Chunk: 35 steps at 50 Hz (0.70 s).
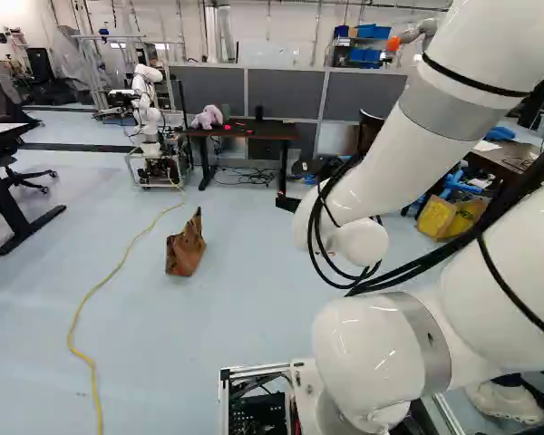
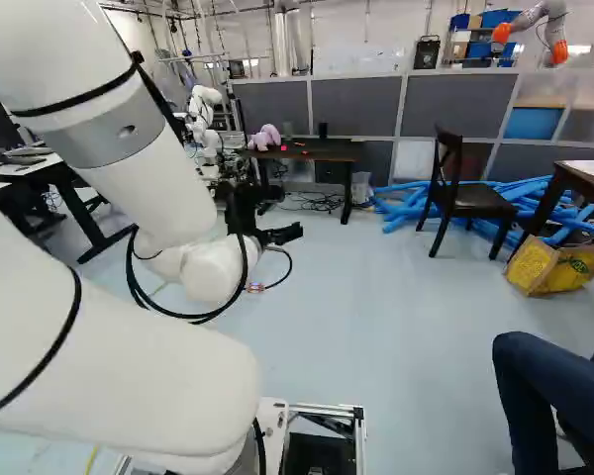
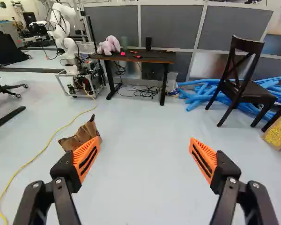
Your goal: Pick up the bag on the ground and place it on the table
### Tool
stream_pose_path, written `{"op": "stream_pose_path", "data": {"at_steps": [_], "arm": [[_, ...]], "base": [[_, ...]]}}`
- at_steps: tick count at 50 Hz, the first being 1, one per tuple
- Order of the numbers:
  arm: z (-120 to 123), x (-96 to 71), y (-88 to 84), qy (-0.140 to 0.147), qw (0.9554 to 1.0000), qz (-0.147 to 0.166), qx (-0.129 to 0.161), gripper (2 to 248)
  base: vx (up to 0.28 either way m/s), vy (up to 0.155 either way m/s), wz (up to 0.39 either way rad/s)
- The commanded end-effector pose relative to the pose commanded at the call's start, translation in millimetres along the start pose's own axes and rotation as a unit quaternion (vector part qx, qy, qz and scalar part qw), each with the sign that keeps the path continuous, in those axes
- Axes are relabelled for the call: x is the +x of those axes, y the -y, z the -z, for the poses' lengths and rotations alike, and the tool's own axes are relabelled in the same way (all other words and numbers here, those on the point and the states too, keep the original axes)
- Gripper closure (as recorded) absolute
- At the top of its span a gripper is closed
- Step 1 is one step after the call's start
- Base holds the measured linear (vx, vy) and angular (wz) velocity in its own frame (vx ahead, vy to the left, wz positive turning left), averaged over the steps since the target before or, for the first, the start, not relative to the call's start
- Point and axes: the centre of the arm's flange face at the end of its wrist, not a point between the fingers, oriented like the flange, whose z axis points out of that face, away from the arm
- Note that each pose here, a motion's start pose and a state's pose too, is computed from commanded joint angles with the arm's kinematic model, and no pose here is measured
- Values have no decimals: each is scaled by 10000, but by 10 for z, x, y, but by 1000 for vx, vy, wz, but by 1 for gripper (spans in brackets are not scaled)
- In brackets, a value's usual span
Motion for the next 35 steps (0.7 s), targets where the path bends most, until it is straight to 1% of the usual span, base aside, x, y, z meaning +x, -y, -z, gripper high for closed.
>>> {"op": "stream_pose_path", "data": {"at_steps": [20, 35], "arm": [[0, 0, 0, 0, 10000, 0, 0, 3], [0, 0, 0, 0, 10000, 0, 0, 3]], "base": [[51, 2, 9], [105, 34, 154]]}}
